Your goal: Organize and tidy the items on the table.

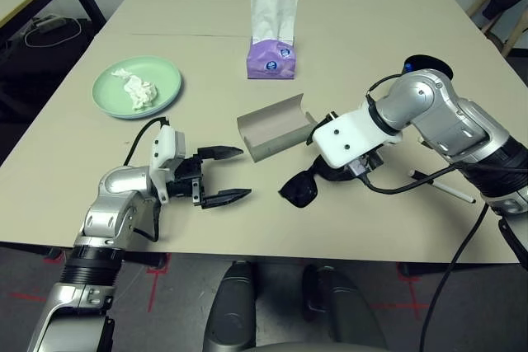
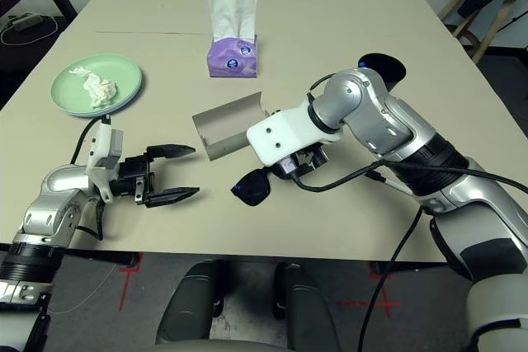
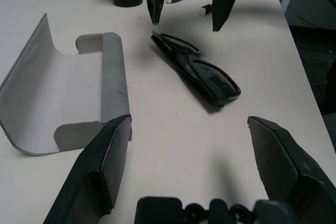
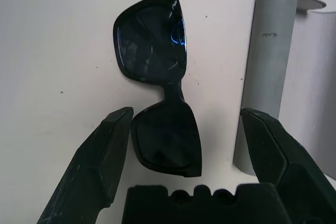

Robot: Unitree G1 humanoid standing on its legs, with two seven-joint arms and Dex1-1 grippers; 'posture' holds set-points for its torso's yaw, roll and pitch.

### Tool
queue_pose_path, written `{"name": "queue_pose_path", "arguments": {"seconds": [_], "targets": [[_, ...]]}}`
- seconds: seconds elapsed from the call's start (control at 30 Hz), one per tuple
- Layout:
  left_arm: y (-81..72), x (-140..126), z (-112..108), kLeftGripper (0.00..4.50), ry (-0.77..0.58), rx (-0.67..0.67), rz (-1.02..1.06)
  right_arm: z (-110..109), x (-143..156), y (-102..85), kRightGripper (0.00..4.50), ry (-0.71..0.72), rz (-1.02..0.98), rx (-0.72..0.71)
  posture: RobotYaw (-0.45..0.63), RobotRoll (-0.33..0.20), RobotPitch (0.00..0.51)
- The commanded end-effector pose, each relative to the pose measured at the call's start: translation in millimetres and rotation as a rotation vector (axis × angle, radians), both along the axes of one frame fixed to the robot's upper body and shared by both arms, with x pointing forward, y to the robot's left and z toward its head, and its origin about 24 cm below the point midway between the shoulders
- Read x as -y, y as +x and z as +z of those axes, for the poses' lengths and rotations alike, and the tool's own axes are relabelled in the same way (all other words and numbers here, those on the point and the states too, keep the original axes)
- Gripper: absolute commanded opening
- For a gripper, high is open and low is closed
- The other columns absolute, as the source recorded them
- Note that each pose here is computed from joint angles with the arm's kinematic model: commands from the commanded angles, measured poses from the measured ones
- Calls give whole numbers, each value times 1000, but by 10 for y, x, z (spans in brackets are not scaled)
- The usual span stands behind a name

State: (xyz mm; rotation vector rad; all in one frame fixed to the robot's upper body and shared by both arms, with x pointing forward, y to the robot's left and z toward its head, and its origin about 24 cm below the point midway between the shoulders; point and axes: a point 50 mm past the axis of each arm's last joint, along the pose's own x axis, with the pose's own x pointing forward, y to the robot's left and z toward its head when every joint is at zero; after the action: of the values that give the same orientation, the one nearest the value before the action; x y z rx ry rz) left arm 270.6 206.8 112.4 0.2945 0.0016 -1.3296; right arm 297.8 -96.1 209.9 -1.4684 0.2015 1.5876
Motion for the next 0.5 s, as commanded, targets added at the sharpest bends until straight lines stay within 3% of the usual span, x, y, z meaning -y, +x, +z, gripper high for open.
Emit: {"name": "queue_pose_path", "arguments": {"seconds": [0.03, 0.5], "targets": [[1, 44, 3, 4484, 23, 60, -35, 75, -81, -78, 4500, -12, 28, 18, 207, 0, 183], [24, 92, 96, 4484, -121, 110, 12, 36, -119, -39, 4500, -92, 100, 46, 221, 0, 181]]}}
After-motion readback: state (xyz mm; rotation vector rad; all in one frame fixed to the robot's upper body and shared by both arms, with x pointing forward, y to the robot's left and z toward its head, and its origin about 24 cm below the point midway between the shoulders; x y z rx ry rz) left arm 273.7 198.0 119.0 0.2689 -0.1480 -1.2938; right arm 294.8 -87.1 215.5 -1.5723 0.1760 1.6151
